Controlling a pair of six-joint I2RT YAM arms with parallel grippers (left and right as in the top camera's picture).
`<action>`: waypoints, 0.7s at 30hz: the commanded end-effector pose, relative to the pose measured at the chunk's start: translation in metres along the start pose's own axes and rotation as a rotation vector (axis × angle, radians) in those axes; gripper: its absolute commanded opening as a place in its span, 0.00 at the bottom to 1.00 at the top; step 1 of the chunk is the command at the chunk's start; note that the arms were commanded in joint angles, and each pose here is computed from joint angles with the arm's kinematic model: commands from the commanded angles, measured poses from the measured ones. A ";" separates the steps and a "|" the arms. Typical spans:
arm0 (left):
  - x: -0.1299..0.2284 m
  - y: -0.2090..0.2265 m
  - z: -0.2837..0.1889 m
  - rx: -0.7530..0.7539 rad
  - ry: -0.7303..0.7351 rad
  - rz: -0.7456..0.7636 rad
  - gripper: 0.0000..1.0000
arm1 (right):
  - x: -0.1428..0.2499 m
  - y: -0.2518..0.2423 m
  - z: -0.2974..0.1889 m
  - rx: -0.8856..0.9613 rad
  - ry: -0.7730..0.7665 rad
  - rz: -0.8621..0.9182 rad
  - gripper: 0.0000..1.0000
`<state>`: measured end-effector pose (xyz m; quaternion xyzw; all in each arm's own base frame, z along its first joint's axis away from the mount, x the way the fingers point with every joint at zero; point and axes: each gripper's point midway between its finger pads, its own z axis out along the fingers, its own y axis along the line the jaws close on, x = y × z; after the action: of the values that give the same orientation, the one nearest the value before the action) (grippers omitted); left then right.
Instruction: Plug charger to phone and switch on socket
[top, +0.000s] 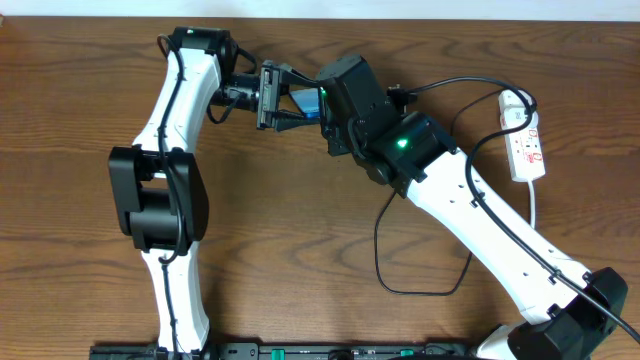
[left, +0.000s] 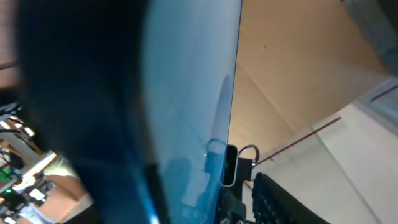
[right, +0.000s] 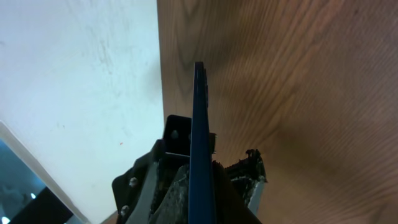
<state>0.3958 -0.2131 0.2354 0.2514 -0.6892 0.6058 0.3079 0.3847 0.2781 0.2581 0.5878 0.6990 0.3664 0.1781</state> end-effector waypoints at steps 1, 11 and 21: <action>0.021 -0.014 -0.001 0.020 0.011 0.045 0.52 | 0.000 0.014 -0.018 -0.051 0.007 0.052 0.01; 0.021 -0.014 -0.001 0.020 0.011 0.046 0.44 | -0.016 0.015 -0.019 -0.070 -0.082 0.048 0.02; 0.021 -0.014 -0.001 0.020 0.011 0.046 0.39 | -0.003 0.016 -0.021 -0.083 -0.056 0.037 0.02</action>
<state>0.3951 -0.2143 0.2354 0.2517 -0.6890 0.6047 0.3101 0.3859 0.2700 0.2574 0.6031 0.6853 0.3543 0.2026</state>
